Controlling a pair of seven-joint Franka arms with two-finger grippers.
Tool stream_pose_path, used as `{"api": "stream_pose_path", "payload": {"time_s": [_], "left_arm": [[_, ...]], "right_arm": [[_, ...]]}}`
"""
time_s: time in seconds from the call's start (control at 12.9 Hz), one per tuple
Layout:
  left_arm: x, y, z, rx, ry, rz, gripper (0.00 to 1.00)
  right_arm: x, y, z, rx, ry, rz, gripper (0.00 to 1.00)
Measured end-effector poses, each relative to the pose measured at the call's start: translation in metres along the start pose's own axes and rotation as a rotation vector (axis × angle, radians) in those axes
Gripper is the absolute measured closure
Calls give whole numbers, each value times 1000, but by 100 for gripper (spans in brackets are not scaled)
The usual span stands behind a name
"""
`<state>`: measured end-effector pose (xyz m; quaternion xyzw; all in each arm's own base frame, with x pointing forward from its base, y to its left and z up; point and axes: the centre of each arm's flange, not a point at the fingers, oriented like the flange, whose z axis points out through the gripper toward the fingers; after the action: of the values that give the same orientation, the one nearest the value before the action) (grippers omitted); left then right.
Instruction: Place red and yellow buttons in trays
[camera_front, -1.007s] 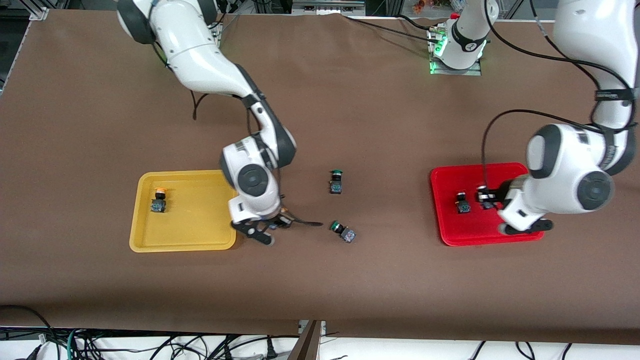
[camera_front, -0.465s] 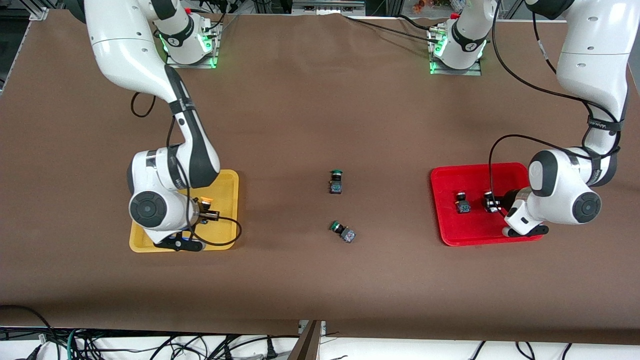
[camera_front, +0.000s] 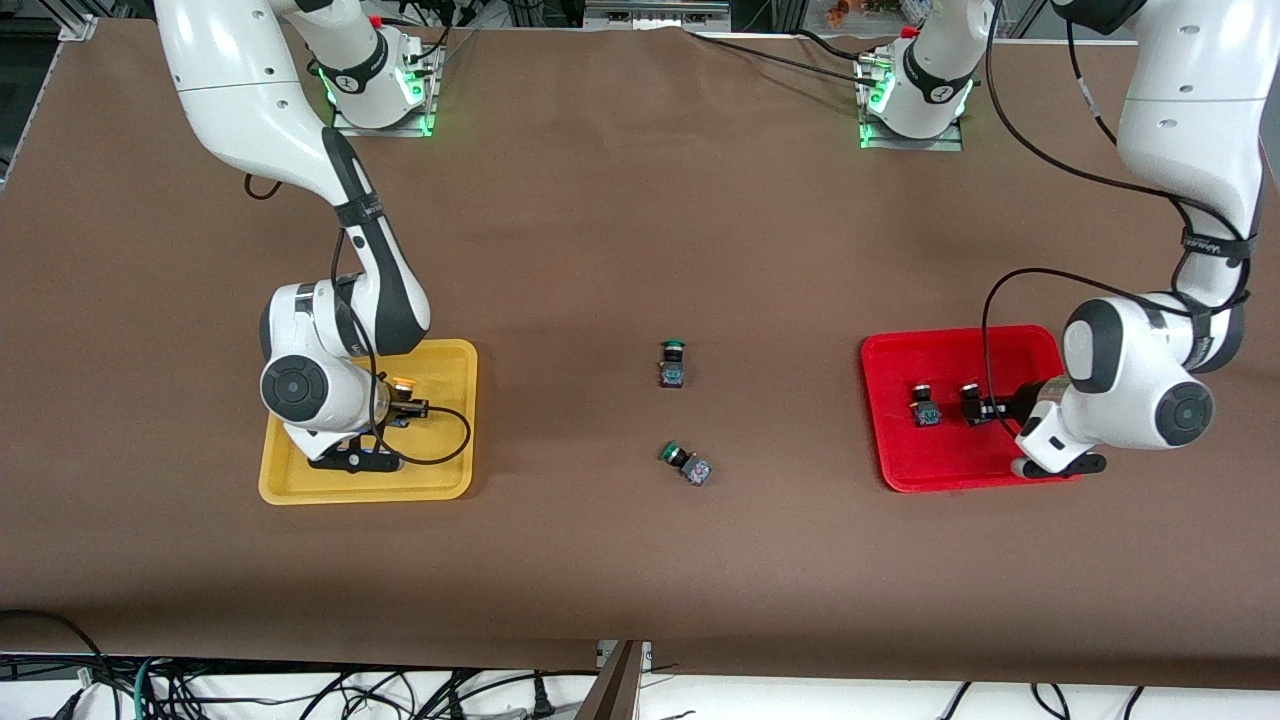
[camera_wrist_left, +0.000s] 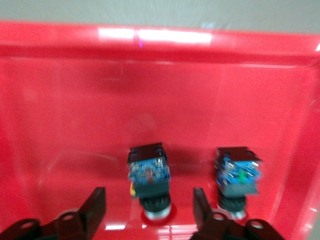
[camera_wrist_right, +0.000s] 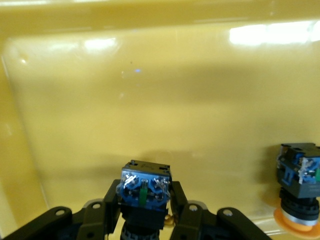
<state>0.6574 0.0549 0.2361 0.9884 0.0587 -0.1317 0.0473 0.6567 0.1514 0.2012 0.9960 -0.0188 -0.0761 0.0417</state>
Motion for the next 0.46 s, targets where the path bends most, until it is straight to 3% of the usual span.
{"api": "stream_pose_path", "payload": {"time_s": [0.08,0.15,0.46], "left_arm": [[-9,-2,-34,0,5,-2,7],[-20,-3,-73,0,17,-5,0],[-83,15,-246,4,76,25,0]], "right_arm": [[-1,0,0,0,1,0,56],[0,0,-2,2,6,0,49],[10,9,-70,25,92,1,7]]}}
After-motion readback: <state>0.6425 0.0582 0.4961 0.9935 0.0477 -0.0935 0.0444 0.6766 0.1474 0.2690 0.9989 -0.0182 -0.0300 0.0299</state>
